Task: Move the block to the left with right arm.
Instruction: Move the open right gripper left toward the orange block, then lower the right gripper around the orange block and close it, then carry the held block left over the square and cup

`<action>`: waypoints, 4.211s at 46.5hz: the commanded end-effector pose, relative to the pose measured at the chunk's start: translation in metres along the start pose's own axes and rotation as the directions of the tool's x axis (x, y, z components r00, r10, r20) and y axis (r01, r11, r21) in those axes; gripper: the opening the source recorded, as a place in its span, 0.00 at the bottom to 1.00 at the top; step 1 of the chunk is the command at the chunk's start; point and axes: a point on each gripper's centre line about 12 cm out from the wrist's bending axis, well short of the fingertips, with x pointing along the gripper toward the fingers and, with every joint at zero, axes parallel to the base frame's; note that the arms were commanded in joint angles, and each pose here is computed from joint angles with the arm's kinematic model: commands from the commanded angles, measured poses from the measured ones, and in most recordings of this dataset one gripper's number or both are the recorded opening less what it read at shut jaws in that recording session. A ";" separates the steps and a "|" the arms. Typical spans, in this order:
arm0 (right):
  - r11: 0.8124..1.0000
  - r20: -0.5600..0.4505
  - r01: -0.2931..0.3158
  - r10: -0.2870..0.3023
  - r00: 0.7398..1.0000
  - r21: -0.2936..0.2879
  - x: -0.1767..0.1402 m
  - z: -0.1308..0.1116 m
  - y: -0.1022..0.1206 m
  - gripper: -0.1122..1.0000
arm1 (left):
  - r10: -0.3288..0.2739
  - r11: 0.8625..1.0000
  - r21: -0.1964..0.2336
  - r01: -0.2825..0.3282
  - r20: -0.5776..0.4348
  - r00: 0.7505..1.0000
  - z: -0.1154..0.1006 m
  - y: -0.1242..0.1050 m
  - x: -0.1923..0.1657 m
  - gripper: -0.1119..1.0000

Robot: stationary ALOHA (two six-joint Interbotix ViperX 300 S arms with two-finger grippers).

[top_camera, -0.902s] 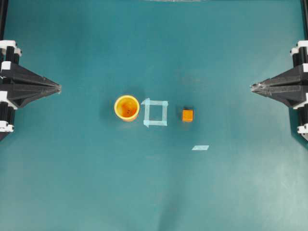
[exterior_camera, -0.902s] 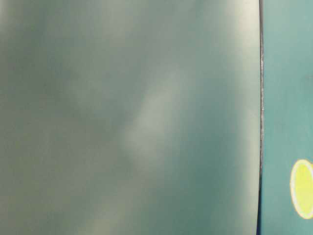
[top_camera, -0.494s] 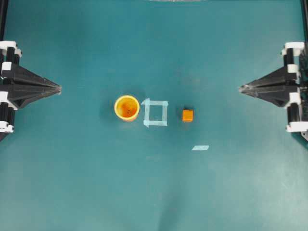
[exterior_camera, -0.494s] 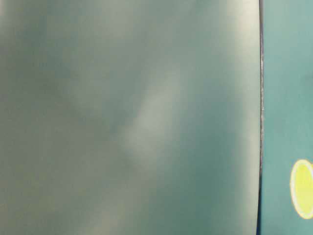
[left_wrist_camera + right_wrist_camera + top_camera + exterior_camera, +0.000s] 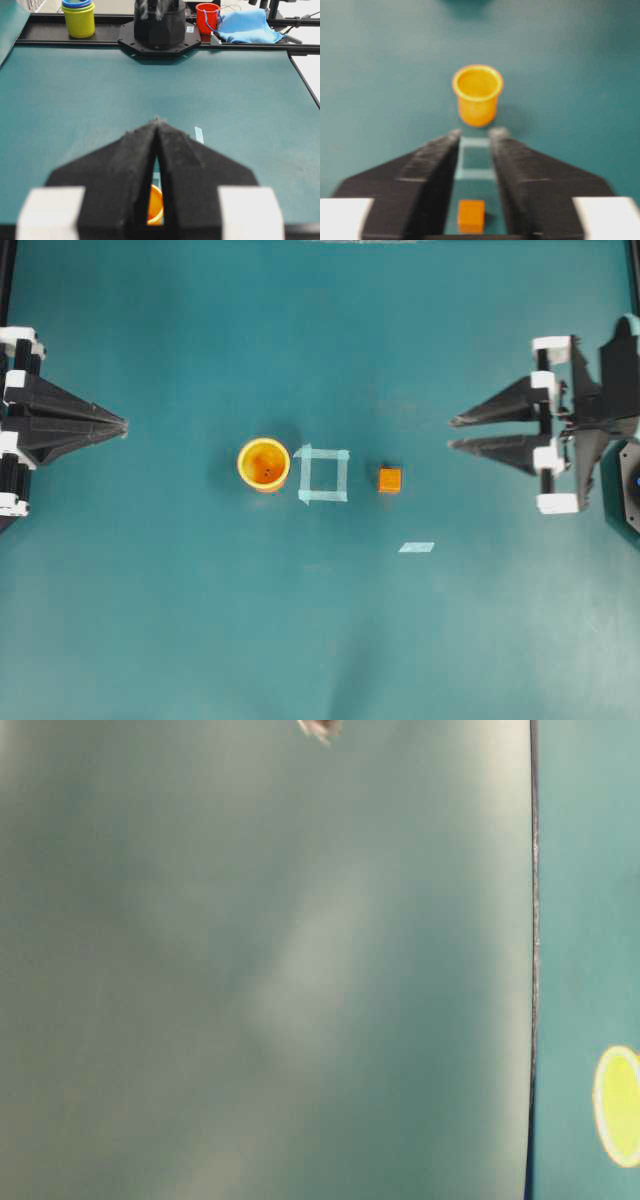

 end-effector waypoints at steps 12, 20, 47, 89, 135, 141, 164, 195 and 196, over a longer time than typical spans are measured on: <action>1.000 -0.109 0.005 -0.003 0.994 0.012 0.043 -0.007 -0.001 0.54 | -0.002 1.000 0.023 0.001 0.025 1.000 0.019 0.000 -0.017 0.10; 1.000 -0.225 0.004 0.001 0.974 0.022 0.069 -0.027 0.001 0.56 | -0.002 1.000 0.026 0.001 0.041 0.999 0.026 0.000 -0.045 0.10; 0.998 -0.404 -0.001 0.027 0.914 0.066 0.093 -0.084 0.013 0.63 | 0.000 1.000 0.023 -0.001 0.032 0.999 0.015 0.000 -0.080 0.10; 0.998 -0.480 0.002 0.031 0.877 0.070 0.107 -0.110 0.016 0.67 | 0.002 1.000 0.021 -0.003 0.025 1.000 0.012 0.000 -0.079 0.10; 1.000 -0.498 0.015 -0.001 0.867 0.024 0.130 -0.107 0.000 0.67 | 0.001 1.000 0.021 -0.001 0.020 1.000 0.011 0.000 -0.079 0.10; 1.000 -0.515 0.016 -0.002 0.857 0.023 0.127 -0.111 0.000 0.67 | 0.002 1.000 0.021 -0.003 0.020 1.000 0.011 0.000 -0.079 0.10; 0.999 -0.540 0.025 -0.004 0.842 0.030 0.126 -0.114 -0.001 0.46 | 0.002 1.000 0.021 -0.002 0.011 1.000 0.010 0.000 -0.079 0.10; 1.000 -0.384 0.021 -0.012 0.923 0.018 0.141 0.053 0.002 0.46 | 0.001 1.000 0.012 -0.001 0.014 1.000 0.015 0.000 -0.083 0.10; 1.000 -0.365 0.020 -0.012 0.931 0.017 0.145 0.060 0.002 0.46 | 0.003 1.000 0.012 -0.003 0.014 1.000 0.015 0.000 -0.083 0.10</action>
